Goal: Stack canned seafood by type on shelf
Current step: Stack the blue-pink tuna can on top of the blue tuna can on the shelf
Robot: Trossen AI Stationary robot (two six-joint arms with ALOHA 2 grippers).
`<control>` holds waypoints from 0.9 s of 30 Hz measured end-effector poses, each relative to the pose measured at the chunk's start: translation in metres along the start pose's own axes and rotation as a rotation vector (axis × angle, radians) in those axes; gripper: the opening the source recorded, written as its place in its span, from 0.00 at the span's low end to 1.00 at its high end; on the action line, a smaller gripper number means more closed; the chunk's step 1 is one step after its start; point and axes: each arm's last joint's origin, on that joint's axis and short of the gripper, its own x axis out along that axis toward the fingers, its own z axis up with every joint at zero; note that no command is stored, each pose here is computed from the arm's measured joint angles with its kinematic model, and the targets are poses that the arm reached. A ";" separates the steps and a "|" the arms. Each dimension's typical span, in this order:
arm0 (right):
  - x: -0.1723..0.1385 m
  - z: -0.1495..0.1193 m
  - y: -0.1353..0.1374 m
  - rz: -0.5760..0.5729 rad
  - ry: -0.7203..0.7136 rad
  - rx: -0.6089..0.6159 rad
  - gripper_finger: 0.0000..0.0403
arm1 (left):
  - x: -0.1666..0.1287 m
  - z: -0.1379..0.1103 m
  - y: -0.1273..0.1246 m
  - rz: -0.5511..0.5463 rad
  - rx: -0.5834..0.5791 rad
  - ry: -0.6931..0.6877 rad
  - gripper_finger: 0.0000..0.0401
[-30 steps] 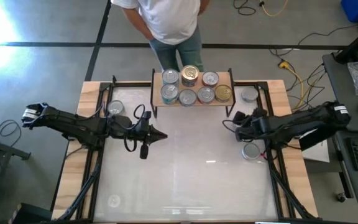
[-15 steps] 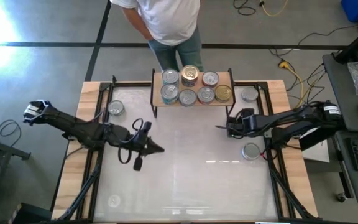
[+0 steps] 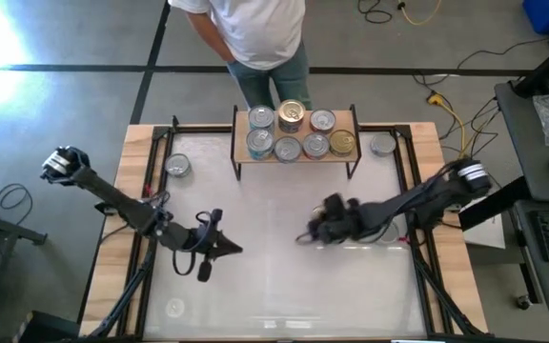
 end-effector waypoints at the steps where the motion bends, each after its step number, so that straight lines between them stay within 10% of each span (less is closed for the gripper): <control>1: 0.000 -0.002 0.013 0.023 -0.007 -0.047 0.06 | 0.003 -0.006 0.001 0.007 -0.014 -0.005 0.00; 10: -0.054 0.012 0.093 0.231 -0.163 -0.552 0.17 | 0.044 -0.042 -0.002 0.160 -0.061 0.040 0.00; 27: -0.092 0.006 0.014 0.060 -0.314 -0.815 0.80 | 0.118 -0.080 -0.020 0.319 -0.163 0.123 0.41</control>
